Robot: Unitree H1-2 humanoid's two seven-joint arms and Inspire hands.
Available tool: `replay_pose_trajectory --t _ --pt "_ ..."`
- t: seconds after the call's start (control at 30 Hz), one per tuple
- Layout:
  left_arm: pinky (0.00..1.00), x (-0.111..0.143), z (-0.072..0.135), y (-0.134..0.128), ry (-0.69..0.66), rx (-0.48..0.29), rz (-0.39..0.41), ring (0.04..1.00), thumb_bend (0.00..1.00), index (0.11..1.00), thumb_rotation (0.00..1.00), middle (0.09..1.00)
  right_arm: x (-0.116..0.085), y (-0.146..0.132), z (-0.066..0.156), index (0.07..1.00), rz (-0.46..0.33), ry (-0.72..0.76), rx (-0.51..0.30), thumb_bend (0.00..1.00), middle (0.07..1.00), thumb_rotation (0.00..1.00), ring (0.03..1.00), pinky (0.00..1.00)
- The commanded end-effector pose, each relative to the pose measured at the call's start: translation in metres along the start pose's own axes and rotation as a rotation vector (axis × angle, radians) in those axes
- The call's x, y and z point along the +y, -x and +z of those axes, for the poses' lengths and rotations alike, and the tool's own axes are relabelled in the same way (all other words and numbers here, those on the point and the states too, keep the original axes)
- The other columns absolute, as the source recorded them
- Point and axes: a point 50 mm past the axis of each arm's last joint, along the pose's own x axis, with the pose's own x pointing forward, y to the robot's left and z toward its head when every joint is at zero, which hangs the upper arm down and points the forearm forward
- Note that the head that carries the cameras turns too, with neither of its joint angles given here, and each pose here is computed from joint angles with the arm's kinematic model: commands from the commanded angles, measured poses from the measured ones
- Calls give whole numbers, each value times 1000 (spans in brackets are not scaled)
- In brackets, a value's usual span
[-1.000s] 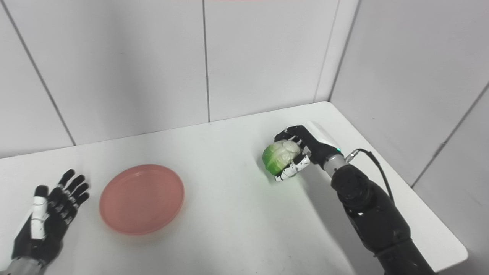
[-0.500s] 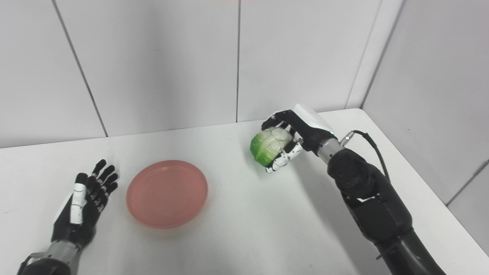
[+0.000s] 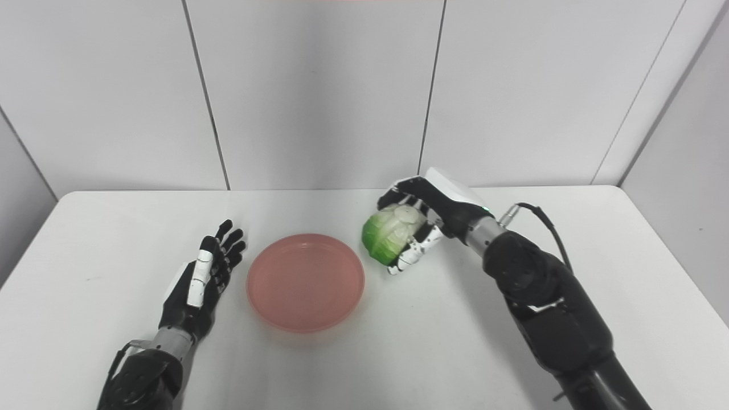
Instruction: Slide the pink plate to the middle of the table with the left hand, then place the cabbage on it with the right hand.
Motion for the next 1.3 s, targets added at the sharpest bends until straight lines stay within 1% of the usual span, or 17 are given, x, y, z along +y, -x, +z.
replay_pose_trajectory --t 0.0,0.07,0.17,0.33,0.47,0.57,0.7,0.87,1.07,1.13,1.27 --pt "990 -34 -29 3 5 176 -90 968 761 983 1000 976 -16 -15 28 514 -35 36 -119 525 457 0 419 365" --pt "969 -37 -28 2 -9 174 -87 957 755 975 1000 969 -10 -22 35 514 -22 23 -140 525 458 0 421 371" --pt "963 -40 -27 1 9 167 -90 957 745 975 1000 970 -2 -32 44 517 -4 -6 -149 524 457 0 424 367" --pt "935 -44 -26 -1 12 155 -87 949 726 966 1000 957 10 -50 51 504 10 -8 -165 527 463 0 436 384" --pt "931 -45 -26 -3 -11 150 -94 948 737 964 1000 960 17 -62 54 498 33 -15 -164 528 471 0 447 402" --pt "946 -46 -26 -4 -9 148 -98 954 760 966 1000 962 25 -69 54 498 53 -22 -185 527 475 0 437 387" --pt "940 -49 -26 -6 -6 144 -99 946 747 962 1000 962 36 -78 54 503 72 -22 -189 527 471 0 432 386" --pt "948 -51 -25 -7 -8 140 -103 954 754 964 1000 963 47 -86 51 500 107 -15 -176 527 471 0 433 394" --pt "946 -53 -26 -7 -9 147 -103 951 770 963 1000 964 59 -90 51 503 128 12 -168 527 472 0 446 418" --pt "945 -53 -27 -8 -12 144 -101 951 782 964 1000 964 63 -92 51 502 138 13 -168 528 471 0 447 418" --pt "932 -54 -26 -9 -15 144 -98 944 774 958 1000 959 69 -93 51 504 155 12 -165 527 467 0 444 406"
